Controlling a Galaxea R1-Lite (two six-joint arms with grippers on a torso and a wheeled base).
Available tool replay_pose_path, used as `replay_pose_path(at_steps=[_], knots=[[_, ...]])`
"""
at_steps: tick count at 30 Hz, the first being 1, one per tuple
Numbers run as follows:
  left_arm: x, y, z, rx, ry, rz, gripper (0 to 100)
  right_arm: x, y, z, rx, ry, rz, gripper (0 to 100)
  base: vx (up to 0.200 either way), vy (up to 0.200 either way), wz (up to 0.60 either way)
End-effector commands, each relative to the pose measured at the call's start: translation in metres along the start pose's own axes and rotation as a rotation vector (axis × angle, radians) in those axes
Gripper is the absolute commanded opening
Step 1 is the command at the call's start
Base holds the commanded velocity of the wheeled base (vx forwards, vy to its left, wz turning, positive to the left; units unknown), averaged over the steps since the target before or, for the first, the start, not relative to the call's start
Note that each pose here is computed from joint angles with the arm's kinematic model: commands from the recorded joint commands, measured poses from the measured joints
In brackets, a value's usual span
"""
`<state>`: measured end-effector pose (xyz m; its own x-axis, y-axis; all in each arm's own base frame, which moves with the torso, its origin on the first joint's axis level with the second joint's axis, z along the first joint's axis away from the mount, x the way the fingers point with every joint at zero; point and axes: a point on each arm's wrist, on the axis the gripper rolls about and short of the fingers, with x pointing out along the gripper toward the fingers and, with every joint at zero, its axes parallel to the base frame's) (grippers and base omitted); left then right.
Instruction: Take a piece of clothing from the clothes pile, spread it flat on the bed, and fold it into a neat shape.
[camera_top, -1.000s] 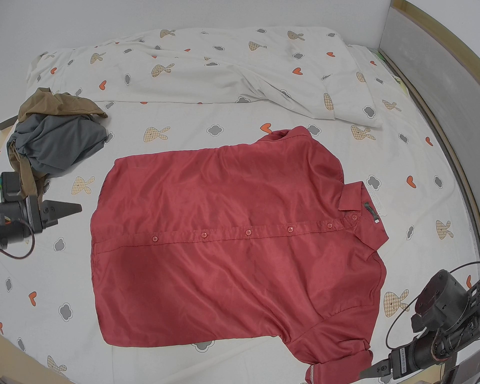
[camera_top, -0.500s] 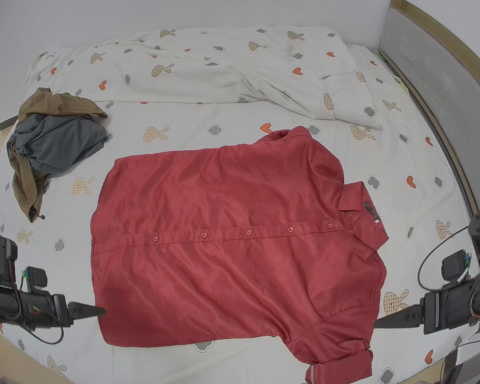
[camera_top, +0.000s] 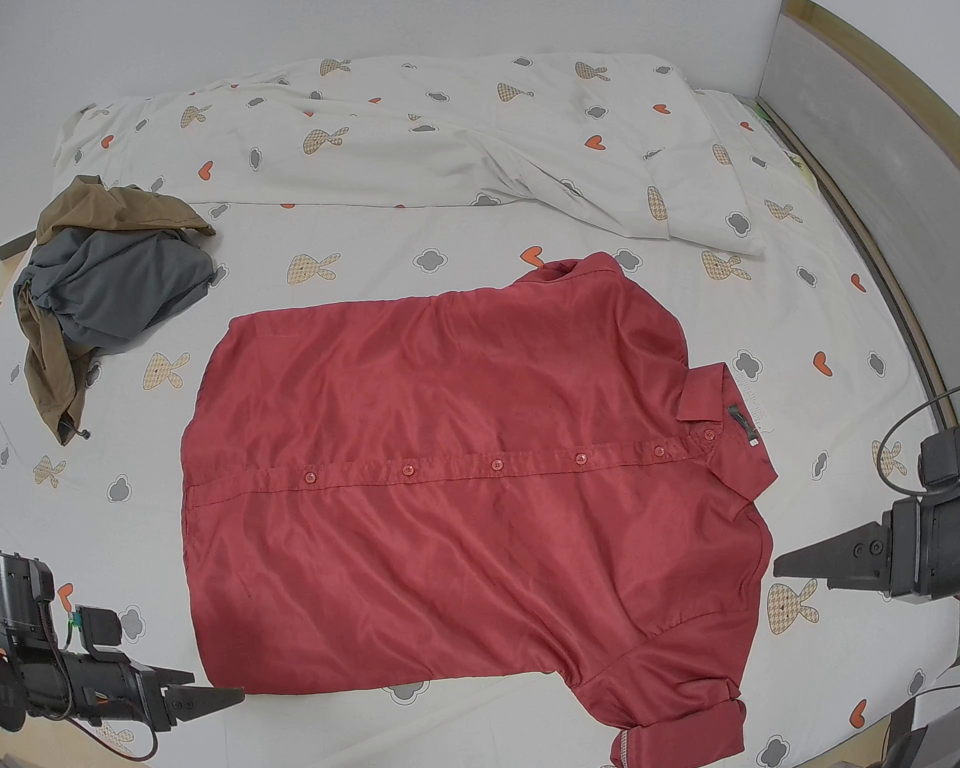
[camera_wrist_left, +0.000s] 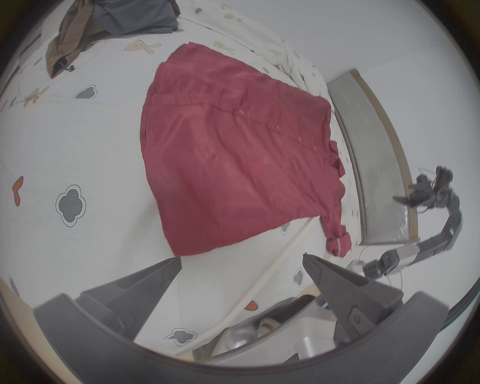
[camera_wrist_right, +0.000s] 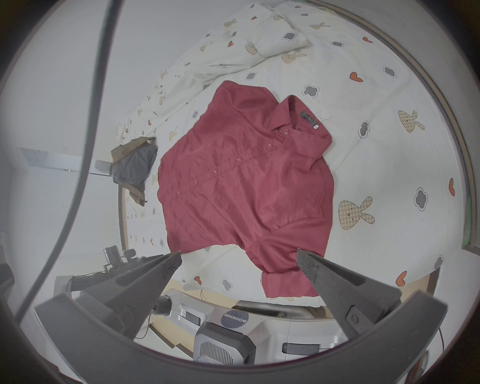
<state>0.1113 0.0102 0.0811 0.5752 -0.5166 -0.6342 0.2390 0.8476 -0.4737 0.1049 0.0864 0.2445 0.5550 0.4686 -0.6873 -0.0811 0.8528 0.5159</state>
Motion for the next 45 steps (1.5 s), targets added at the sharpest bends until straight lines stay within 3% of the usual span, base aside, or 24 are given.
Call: replay_pose_path(at_steps=[1, 10, 14, 22, 32, 39, 40, 45], knots=[[0.017, 0.031, -0.005, -0.034, 0.120, 0.036, 100, -0.009, 0.007, 0.009, -0.011, -0.045, 0.033, 100, 0.000, 0.000, 0.00], [0.040, 0.065, 0.002, -0.041, 0.092, 0.075, 100, -0.010, 0.003, 0.014, 0.000, -0.073, 0.011, 100, 0.000, 0.000, 0.00], [0.048, 0.071, 0.002, -0.051, 0.092, 0.072, 100, -0.010, 0.003, 0.015, 0.001, -0.075, 0.011, 100, 0.000, 0.000, 0.00], [0.055, 0.069, 0.011, -0.040, 0.093, 0.049, 100, -0.009, 0.002, 0.014, 0.000, -0.071, 0.008, 100, 0.000, 0.000, 0.00], [0.078, 0.045, 0.050, -0.036, 0.036, -0.041, 100, -0.004, 0.002, 0.014, 0.004, -0.054, -0.007, 100, 0.000, 0.000, 0.00], [0.087, 0.040, 0.051, -0.025, 0.015, -0.067, 100, -0.002, 0.002, 0.015, 0.004, -0.050, -0.011, 100, 0.000, 0.000, 0.00], [0.087, 0.040, 0.050, -0.027, 0.017, -0.067, 0, -0.002, 0.002, 0.015, 0.004, -0.050, -0.011, 100, 0.000, 0.000, 0.00], [0.084, 0.040, 0.045, -0.035, 0.026, -0.060, 0, -0.002, 0.002, 0.015, 0.004, -0.050, -0.011, 100, 0.000, 0.000, 0.00]])
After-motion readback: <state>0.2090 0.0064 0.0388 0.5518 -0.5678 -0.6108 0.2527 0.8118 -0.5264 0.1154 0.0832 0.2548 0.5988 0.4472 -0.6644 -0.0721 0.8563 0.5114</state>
